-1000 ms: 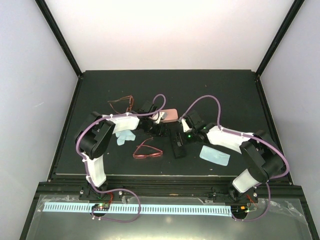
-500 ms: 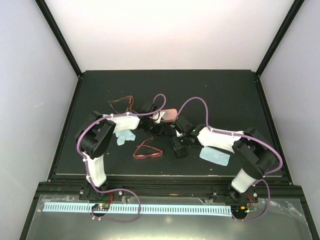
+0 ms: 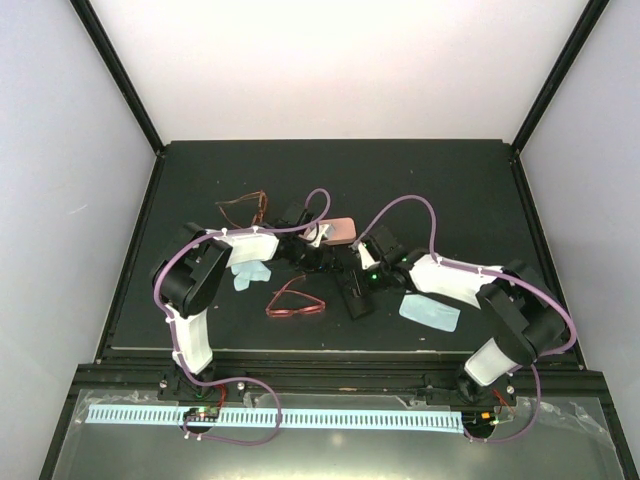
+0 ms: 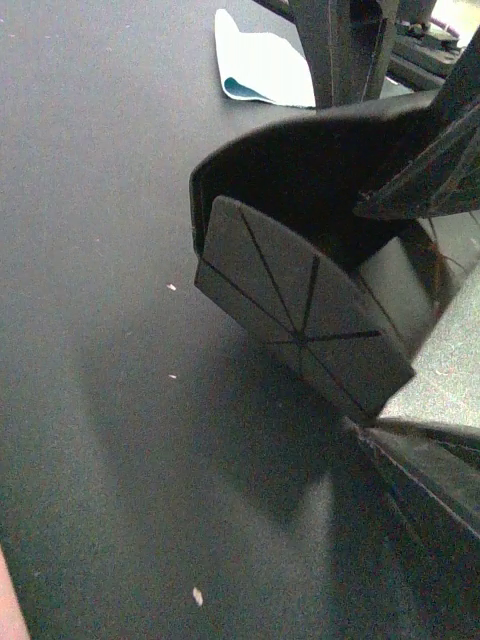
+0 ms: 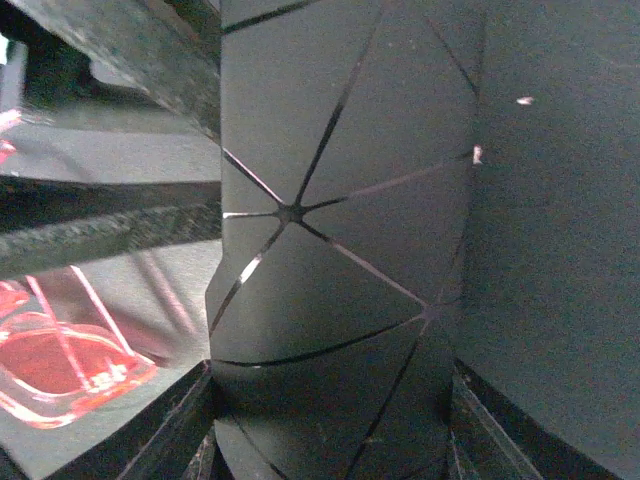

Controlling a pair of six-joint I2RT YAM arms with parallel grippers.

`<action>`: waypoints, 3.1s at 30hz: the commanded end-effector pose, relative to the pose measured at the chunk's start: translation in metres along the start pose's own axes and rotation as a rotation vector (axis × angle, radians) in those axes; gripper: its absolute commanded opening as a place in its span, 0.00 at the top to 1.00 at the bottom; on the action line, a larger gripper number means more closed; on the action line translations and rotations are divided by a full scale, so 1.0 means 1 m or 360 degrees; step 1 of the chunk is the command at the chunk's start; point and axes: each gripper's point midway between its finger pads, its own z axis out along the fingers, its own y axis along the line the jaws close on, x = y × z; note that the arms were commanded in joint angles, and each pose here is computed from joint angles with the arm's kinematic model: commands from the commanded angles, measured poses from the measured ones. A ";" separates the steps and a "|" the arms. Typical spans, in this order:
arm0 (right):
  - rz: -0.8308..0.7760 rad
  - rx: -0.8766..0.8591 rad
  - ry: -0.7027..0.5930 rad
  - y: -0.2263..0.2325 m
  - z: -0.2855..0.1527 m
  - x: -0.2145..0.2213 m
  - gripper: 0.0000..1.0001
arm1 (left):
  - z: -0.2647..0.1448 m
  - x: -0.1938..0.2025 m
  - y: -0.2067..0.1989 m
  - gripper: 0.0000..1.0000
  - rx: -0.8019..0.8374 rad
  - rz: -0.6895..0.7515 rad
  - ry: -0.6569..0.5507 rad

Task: Organize the sunglasses
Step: Open the sunglasses case at the center of the board, then move the sunglasses case at the center of the board.

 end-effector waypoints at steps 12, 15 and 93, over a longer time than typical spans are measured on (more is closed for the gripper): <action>-0.0020 0.0049 -0.0076 -0.001 -0.005 -0.019 0.39 | 0.002 0.011 0.042 0.50 -0.0340 0.0070 0.0078; -0.0007 0.0111 -0.0070 -0.008 -0.003 -0.018 0.39 | 0.004 0.017 0.056 0.52 -0.0438 0.0087 0.0142; 0.0368 0.0893 -0.0284 -0.060 0.018 -0.044 0.34 | -0.140 0.018 0.001 0.32 -0.0421 0.0127 -0.0655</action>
